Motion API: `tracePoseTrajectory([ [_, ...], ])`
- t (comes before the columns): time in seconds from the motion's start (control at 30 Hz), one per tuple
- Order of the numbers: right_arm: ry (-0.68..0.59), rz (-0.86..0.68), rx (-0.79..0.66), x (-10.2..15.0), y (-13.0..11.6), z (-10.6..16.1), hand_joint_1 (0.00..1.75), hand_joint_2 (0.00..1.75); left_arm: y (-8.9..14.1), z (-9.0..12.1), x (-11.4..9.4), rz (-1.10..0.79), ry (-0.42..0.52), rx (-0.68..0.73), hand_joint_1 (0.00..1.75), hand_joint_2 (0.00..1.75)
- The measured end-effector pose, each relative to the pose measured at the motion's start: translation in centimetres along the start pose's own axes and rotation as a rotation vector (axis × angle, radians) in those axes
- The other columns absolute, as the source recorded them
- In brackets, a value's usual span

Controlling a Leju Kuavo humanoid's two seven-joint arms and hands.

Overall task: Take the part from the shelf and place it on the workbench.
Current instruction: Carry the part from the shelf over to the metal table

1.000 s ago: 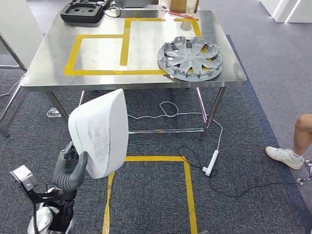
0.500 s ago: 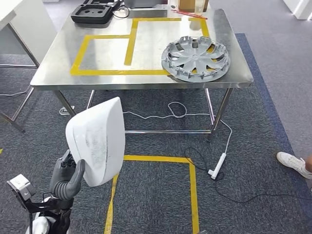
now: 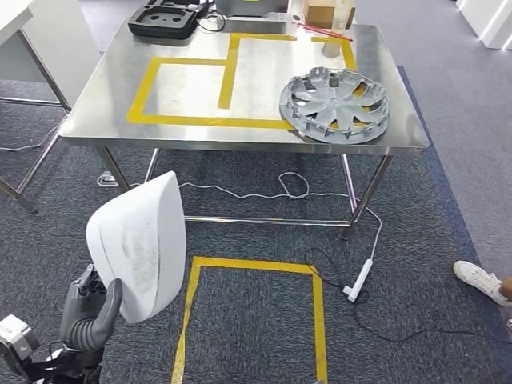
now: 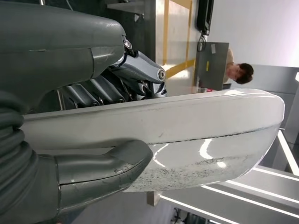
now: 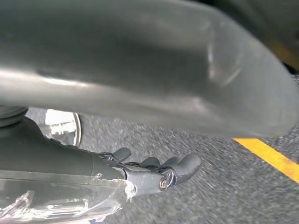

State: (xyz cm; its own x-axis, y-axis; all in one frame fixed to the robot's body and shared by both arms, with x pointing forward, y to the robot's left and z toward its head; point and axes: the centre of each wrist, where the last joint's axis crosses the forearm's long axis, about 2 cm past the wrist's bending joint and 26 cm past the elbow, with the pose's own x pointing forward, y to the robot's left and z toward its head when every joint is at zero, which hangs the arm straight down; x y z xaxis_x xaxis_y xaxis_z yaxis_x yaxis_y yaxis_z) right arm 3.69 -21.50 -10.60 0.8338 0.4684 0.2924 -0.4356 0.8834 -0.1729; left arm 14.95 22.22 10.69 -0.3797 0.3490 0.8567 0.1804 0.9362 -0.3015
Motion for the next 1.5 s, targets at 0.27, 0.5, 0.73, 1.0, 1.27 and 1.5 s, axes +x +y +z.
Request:
tracePoseTrajectory([
  [0.27,-0.022,0.033,0.01,0.2,0.2,0.0,0.0,0.0,0.0,0.6,0.7,-0.007,-0.007,0.012,1.75,1.75],
  [0.5,-0.009,0.02,0.006,0.2,0.2,0.0,0.0,0.0,-0.1,0.3,0.8,-0.009,-0.016,0.001,1.75,1.75],
  [0.73,0.012,-0.023,0.005,0.2,0.4,0.1,0.0,0.0,-0.1,-0.4,0.7,0.01,-0.01,-0.026,1.75,1.75],
  [1.0,0.015,-0.063,-0.011,0.2,0.3,0.1,0.0,0.0,-0.7,-1.6,0.0,0.042,-0.011,-0.068,1.75,1.75],
  [1.27,0.056,-0.138,-0.021,-0.3,0.8,0.3,0.0,0.0,-1.2,-2.6,-0.8,0.076,0.001,-0.11,1.75,1.75],
  [1.5,0.075,-0.159,-0.02,-0.4,0.9,0.3,0.0,0.0,-1.6,-3.5,-1.1,0.087,-0.007,-0.138,1.75,1.75],
])
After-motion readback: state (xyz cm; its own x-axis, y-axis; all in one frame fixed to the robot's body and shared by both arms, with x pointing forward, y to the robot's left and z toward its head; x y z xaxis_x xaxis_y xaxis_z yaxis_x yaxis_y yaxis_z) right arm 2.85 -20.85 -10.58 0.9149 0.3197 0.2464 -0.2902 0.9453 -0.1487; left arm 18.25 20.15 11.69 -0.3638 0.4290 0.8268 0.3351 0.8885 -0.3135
